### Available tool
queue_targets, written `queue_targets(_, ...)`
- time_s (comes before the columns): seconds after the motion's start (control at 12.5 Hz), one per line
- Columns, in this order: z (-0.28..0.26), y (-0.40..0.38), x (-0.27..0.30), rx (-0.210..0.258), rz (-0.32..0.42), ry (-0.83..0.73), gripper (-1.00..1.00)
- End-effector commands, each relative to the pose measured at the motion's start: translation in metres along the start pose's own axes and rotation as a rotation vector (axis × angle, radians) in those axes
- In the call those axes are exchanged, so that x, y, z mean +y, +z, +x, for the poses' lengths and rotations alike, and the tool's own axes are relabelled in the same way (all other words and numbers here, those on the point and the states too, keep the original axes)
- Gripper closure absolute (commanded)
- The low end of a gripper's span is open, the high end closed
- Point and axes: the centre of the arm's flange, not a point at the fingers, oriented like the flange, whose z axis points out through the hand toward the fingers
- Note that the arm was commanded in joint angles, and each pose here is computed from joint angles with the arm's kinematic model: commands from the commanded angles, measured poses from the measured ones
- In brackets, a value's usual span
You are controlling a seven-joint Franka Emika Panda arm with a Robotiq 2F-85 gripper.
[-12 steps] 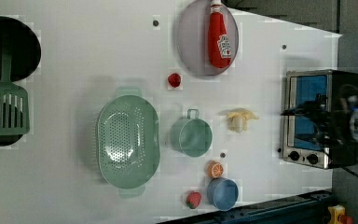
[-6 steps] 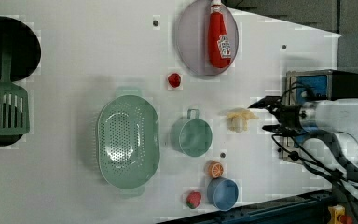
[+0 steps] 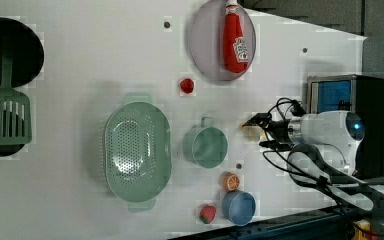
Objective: Pick banana from table and place on oven.
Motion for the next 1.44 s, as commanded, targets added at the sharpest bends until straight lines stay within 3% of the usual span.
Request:
queue_targets(0.08, 0.013, -0.016, -0.004, 0.066, 0.072, 0.046, -0.69)
queue_targets(0.48, 0.013, -0.014, -0.008, 0.08, 0.089, 0.04, 0.48)
queue_targets(0.72, 0.019, -0.041, -0.016, 0.119, 0.132, 0.042, 0.48)
queue_targets(0.88, 0.027, -0.096, -0.024, 0.173, 0.193, 0.044, 0.48)
queue_targets(1.04, 0.026, -0.163, -0.021, 0.195, 0.219, 0.046, 0.48)
queue_targets(1.2, 0.02, -0.232, -0.006, 0.189, 0.216, 0.057, 0.48)
queue_targets(1.44, 0.008, -0.314, 0.029, 0.145, 0.175, 0.086, 0.48)
